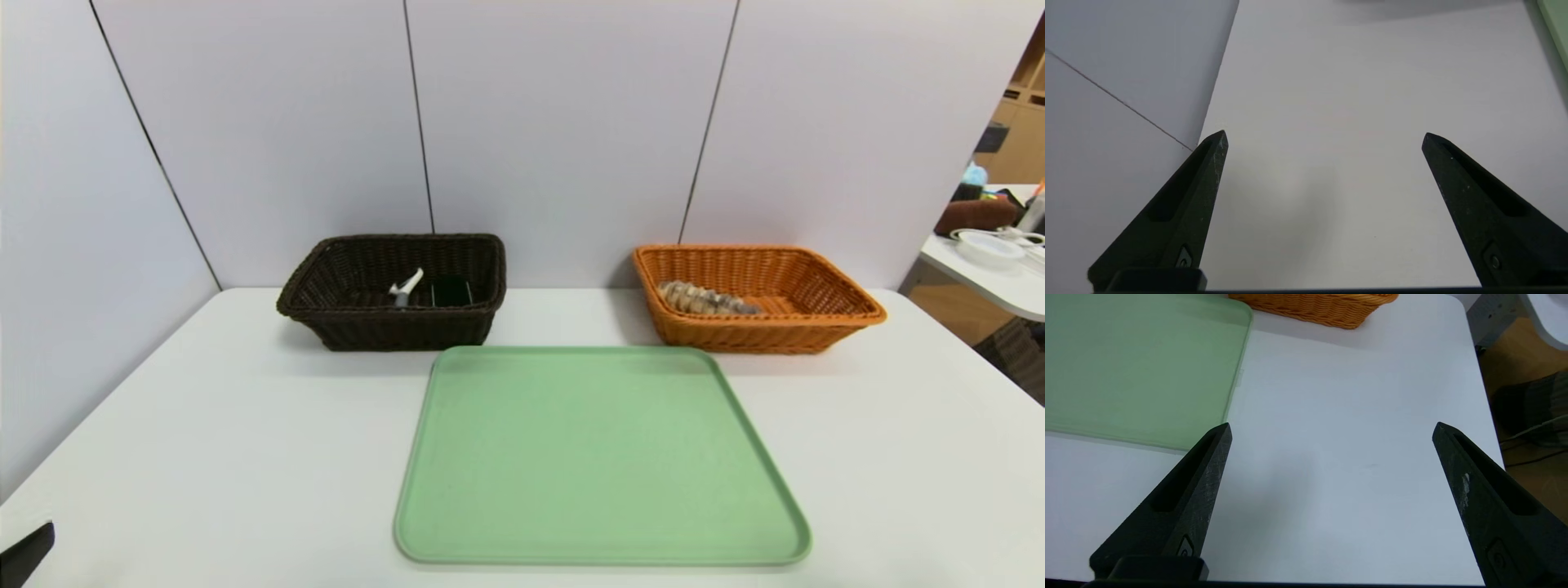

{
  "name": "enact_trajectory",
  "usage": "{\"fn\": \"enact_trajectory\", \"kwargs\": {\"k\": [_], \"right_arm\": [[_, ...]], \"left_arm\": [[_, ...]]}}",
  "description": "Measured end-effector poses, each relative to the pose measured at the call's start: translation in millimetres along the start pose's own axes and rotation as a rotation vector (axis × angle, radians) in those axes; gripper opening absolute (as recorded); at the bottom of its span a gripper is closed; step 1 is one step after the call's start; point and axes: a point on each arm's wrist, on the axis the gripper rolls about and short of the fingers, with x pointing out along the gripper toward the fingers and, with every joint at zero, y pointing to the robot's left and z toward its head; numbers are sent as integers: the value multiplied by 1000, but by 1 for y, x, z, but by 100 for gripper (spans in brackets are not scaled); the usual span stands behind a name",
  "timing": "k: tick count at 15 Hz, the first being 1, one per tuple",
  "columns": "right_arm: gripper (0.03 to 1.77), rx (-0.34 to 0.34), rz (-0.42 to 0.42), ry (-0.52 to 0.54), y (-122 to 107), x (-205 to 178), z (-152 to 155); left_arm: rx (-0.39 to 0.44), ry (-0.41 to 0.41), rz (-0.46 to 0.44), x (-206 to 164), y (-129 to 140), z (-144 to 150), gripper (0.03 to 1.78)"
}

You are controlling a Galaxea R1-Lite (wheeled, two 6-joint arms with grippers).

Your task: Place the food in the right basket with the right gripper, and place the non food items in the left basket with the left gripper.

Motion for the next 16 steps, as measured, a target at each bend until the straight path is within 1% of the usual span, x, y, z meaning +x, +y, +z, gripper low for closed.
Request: {"fn": "enact_trajectory", "kwargs": {"k": [3, 5, 7, 8, 11, 16], "right_arm": [[170, 21, -56, -29, 2, -11, -12], [170, 28, -72, -29, 4, -18, -22], [170, 39, -80, -41, 6, -24, -27], [170, 50, -78, -49, 6, -25, -28], [170, 53, -45, -79, 8, -30, -31], [170, 55, -31, -75, 11, -36, -41]], "left_arm": [[-18, -14, 33, -6, 1, -18, 169], [-30, -21, 56, -9, 0, -30, 169], [-37, -32, 52, -12, -1, -41, 169], [-41, -40, 43, -13, -2, -46, 169], [-52, -66, 61, -17, -3, -54, 169], [-54, -72, 68, -18, -5, -72, 169]]}}
